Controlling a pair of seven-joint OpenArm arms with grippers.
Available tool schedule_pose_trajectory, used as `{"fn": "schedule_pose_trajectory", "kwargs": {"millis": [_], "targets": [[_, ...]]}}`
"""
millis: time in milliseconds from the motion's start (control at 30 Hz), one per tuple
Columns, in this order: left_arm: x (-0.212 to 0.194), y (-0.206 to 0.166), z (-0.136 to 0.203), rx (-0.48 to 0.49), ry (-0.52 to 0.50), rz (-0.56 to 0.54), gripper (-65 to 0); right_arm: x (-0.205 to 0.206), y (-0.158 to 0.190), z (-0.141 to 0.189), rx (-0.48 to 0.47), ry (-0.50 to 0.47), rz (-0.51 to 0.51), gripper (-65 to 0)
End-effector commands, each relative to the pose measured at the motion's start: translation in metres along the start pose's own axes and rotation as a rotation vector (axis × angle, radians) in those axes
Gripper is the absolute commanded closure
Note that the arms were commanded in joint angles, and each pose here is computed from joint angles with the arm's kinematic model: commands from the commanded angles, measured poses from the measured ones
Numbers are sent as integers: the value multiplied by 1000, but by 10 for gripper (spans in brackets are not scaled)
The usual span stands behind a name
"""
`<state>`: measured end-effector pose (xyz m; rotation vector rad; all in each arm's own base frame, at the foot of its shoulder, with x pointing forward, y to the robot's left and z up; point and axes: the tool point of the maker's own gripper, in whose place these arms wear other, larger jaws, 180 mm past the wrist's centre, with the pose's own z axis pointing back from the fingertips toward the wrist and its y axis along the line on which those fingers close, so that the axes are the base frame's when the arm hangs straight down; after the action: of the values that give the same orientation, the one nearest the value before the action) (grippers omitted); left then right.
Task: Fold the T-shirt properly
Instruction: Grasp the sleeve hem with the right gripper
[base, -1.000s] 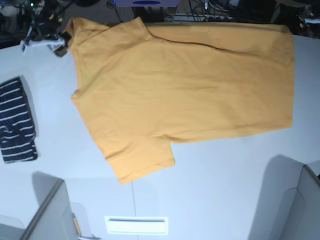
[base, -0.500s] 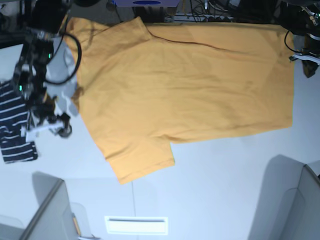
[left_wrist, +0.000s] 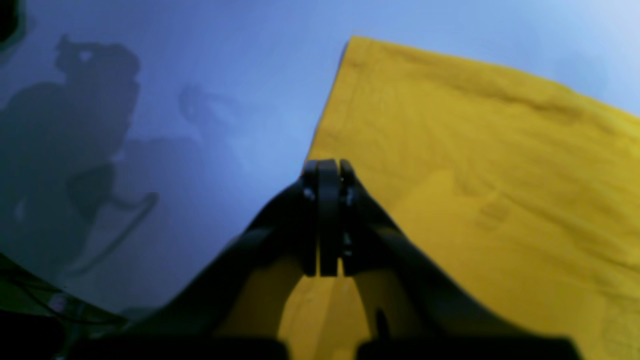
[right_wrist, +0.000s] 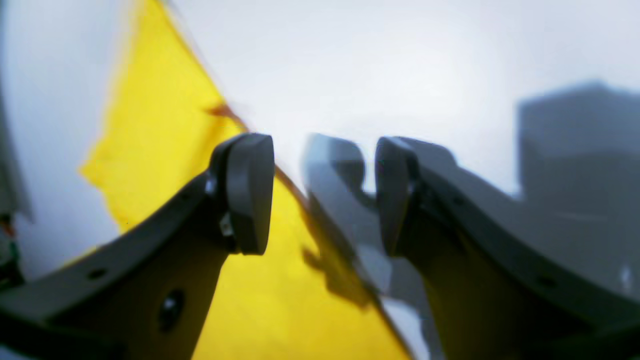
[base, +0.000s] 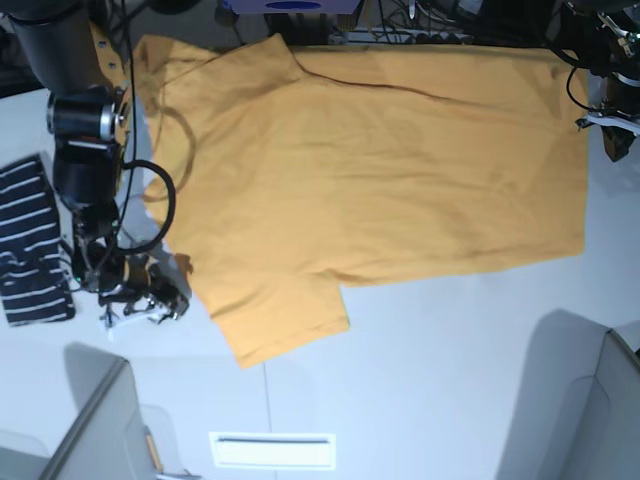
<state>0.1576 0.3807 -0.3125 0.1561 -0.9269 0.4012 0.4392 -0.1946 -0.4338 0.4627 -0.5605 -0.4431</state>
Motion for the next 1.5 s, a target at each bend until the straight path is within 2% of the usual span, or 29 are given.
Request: {"fn": "schedule_pose_trajectory", "kwargs": {"millis": [0, 200, 467, 600, 767, 1133, 1267, 1300, 1467], "targets": [[16, 3, 3, 1, -43, -31, 0, 21, 3, 3, -22, -23, 41, -309], [16, 3, 3, 2, -44, -31, 0, -5, 18, -12, 53, 90, 247, -306], [17, 3, 3, 2, -45, -29, 0, -34, 12, -15, 39, 191, 316, -306], [17, 3, 3, 1, -47, -28, 0, -48, 18, -16, 80, 236, 401, -300], [17, 3, 3, 2, -45, -29, 0, -54, 24, -18, 94, 246, 411, -218], [17, 1, 2, -4, -48, -28, 0, -53, 26, -18, 99, 254, 420, -203], [24, 1, 0, -5, -61, -38, 0, -46, 27, -19, 101, 212, 419, -74], [26, 1, -1, -6, -65, -40, 0, -45, 27, -19, 102, 208, 419, -60], [27, 2, 0, -3, -66, -41, 0, -43, 27, -19, 101, 201, 418, -150]]}}
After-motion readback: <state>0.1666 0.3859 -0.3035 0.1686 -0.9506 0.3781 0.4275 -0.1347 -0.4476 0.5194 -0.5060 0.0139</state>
